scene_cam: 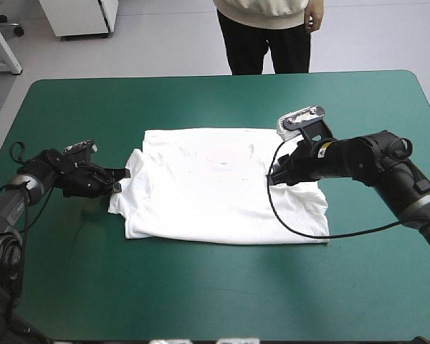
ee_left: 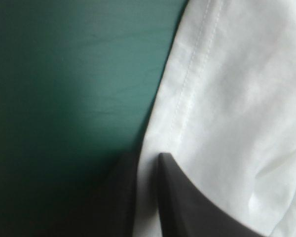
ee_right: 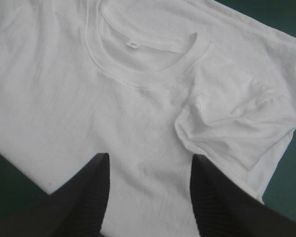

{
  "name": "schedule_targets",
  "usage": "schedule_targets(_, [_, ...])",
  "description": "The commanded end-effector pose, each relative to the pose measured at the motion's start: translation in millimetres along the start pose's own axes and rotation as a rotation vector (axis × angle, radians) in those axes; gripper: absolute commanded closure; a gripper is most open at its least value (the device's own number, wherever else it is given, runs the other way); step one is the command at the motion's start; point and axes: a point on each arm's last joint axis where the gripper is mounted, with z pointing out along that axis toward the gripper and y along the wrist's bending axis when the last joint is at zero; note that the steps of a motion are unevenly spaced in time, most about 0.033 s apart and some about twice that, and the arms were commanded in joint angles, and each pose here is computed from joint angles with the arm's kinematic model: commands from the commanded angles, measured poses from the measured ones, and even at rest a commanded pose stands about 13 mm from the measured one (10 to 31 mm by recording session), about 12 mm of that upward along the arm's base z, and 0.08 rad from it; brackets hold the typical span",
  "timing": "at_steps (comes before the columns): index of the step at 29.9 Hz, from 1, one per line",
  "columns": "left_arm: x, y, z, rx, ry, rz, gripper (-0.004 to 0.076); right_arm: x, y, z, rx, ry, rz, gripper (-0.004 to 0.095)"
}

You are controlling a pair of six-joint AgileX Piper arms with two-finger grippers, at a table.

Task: Fold the cloth

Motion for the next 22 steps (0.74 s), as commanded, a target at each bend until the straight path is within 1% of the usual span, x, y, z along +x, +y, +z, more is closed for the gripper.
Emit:
schedule_targets(1, [-8, -9, -17, 0.026, -0.074, 0.017, 0.0734, -9, 2, -19, -0.002, -0.090, 0.005, 0.0422])
schedule_targets(4, [-16, -17, -38, 0.048, -0.149, 0.028, 0.0731, -8, 2, -20, 0.002, -0.079, -0.002, 0.0443])
schedule_targets(6, [-19, -25, -54, 0.072, -0.202, 0.042, 0.0731, -7, 3, -22, 0.001, -0.080, -0.003, 0.0480])
schedule_targets(8, [-19, -36, -67, 0.098, -0.213, 0.076, 0.0733, -7, 3, -26, 0.004, -0.091, -0.006, 0.0527])
schedule_targets(12, [-10, -64, -72, 0.157, -0.146, 0.170, 0.0733, -7, 4, -35, 0.012, -0.115, -0.016, 0.0588])
schedule_targets(18, [12, -111, -58, 0.228, -0.038, 0.313, 0.0733, -4, 6, -45, 0.013, -0.116, -0.023, 0.0588])
schedule_targets(22, [23, -133, -45, 0.245, 0.000, 0.385, 0.0733, -3, 7, -49, 0.013, -0.125, -0.021, 0.0588])
